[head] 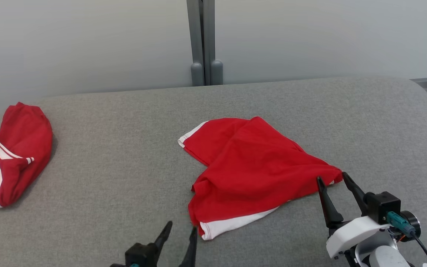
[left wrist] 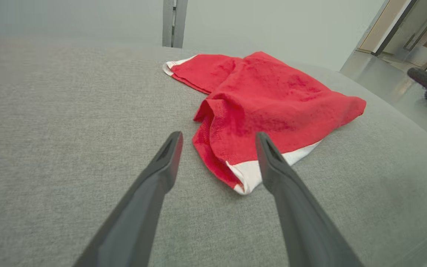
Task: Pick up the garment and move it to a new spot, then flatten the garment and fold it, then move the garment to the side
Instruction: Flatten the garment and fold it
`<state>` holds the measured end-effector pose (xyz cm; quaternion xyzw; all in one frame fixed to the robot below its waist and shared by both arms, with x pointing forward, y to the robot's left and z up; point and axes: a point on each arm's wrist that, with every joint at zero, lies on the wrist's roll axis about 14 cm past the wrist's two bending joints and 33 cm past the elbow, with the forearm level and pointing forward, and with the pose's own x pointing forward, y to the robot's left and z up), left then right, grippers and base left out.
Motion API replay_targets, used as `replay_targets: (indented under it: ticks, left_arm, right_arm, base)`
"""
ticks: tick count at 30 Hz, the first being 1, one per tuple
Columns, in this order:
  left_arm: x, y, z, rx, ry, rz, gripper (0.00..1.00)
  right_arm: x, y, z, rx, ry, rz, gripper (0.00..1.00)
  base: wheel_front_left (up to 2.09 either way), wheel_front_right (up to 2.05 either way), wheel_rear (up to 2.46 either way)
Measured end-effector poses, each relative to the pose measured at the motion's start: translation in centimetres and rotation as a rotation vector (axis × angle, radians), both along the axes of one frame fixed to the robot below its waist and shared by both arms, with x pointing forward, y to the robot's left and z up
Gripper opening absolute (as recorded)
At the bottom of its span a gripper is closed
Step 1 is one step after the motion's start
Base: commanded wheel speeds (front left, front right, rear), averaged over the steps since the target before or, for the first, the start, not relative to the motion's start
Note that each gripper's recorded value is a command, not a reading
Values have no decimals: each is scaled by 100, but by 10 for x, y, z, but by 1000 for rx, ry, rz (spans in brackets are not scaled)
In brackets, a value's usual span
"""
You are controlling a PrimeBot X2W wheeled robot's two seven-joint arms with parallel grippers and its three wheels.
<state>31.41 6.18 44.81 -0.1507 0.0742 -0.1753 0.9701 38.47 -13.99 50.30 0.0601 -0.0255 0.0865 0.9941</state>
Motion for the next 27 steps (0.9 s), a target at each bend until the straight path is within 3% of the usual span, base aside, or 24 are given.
replay_targets:
  ticks: [10, 23, 24, 26, 27]
  left_arm:
    - [-3, -48, -43, 55, 150, -208, 100]
    - [3, -64, -68, 80, 242, -268, 100]
    - [4, -65, -66, 79, 238, -271, 91]
    - [7, -66, -65, 80, 232, -274, 45]
    - [7, -66, -65, 82, 232, -275, 29]
  right_arm:
    - [-3, -12, -11, -12, 30, -32, 100]
    - [-7, -37, -23, -18, 69, -105, 100]
    - [-7, -38, -24, -18, 70, -107, 100]
    - [-8, -40, -26, -18, 78, -112, 100]
    - [-8, -40, -29, -17, 85, -115, 100]
  base:
    - [0, 0, 0]
    - [0, 0, 0]
    - [0, 0, 0]
    - [0, 0, 0]
    - [0, 0, 0]
